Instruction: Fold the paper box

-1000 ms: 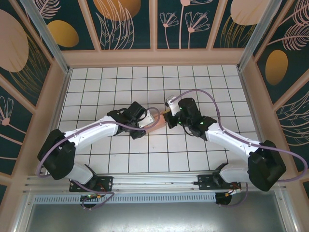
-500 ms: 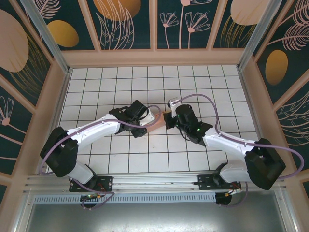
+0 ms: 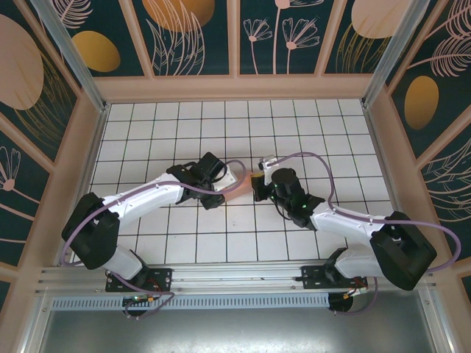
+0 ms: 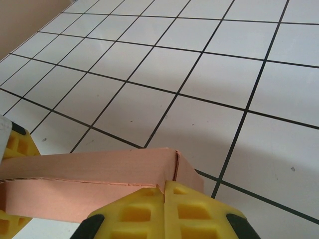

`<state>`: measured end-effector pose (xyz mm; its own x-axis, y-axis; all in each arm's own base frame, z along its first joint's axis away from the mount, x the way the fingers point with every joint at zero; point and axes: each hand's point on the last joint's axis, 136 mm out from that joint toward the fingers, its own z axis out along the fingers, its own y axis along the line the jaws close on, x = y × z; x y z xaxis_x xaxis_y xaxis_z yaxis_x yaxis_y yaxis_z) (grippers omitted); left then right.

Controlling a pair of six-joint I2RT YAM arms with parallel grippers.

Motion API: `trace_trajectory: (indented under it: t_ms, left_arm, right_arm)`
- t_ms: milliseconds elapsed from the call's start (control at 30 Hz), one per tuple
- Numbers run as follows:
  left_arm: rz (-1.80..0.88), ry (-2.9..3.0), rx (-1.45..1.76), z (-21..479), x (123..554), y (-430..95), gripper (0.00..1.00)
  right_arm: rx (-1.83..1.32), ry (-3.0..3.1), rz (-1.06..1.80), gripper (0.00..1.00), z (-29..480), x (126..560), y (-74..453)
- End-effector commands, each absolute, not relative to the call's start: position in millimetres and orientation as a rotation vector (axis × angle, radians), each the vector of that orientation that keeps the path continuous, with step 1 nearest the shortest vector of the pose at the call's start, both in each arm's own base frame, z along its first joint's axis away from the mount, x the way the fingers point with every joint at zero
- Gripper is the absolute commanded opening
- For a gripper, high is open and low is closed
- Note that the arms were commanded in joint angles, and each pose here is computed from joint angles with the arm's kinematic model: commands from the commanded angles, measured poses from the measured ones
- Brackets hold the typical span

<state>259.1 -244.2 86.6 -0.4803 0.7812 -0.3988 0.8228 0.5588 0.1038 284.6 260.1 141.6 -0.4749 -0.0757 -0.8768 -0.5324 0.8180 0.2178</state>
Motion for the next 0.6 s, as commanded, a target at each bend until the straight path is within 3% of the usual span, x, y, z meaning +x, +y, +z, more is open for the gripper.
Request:
trace_trajectory:
  t_ms: [0,267,567]
  left_arm:
    - [-0.200,2.398,1.295,77,256,-252,0.39]
    - [-0.194,2.367,1.253,85,260,-251,0.46]
    - [-0.248,2.231,1.016,135,269,-248,0.67]
  right_arm:
    - [-0.452,2.040,0.585,0.00,149,282,266]
    - [-0.446,2.092,0.533,0.00,140,287,264]
    - [-0.440,2.110,0.507,0.00,138,291,264]
